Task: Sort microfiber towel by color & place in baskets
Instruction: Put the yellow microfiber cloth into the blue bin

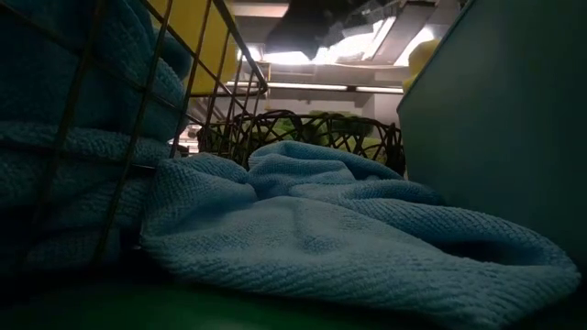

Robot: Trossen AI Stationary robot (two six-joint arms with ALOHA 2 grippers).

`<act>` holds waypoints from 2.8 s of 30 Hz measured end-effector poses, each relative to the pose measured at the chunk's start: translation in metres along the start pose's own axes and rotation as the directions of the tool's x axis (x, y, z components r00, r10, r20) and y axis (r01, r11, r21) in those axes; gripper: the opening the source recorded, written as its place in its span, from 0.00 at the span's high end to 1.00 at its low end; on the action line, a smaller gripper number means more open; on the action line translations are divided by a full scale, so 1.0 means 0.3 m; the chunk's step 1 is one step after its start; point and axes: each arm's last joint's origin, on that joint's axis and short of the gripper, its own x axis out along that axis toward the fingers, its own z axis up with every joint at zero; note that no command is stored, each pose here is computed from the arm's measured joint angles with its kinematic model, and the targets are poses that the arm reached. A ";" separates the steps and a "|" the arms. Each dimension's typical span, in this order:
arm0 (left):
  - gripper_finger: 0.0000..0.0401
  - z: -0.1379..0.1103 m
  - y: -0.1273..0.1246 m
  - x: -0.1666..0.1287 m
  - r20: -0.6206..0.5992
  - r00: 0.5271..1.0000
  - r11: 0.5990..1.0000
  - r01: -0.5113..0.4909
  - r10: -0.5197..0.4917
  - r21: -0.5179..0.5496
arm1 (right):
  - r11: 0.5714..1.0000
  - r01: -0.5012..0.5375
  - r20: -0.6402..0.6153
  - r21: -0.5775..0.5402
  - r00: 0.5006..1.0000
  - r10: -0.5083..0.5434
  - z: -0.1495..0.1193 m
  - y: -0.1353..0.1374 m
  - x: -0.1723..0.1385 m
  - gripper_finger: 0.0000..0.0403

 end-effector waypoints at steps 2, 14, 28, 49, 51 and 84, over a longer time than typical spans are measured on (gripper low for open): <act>1.00 0.016 0.009 0.000 0.028 1.000 1.000 -0.014 0.014 0.002 | 1.000 -0.002 0.033 -0.009 0.999 0.002 0.011 -0.001 0.000 0.71; 1.00 0.102 0.035 0.020 0.186 0.981 0.996 -0.072 0.060 0.059 | 0.998 0.001 0.204 -0.067 0.979 0.013 0.069 0.002 -0.006 0.71; 1.00 0.124 0.046 0.027 0.223 0.973 0.992 -0.084 0.061 0.096 | 0.927 -0.338 0.227 -0.161 0.902 0.368 0.078 0.042 -0.013 0.71; 1.00 0.141 0.030 0.031 0.252 0.967 0.996 0.003 -0.024 0.084 | 0.934 -0.339 0.229 -0.114 0.906 0.357 0.084 0.074 -0.003 0.47; 1.00 0.141 0.030 0.032 0.253 0.967 0.996 0.003 -0.024 0.084 | 0.932 -0.338 0.242 -0.132 0.901 0.361 0.091 0.090 0.000 0.43; 1.00 0.223 -0.068 0.159 0.313 0.950 0.995 -0.018 -0.013 0.099 | 0.925 -0.276 0.378 -0.262 0.852 0.361 0.153 0.258 0.015 0.96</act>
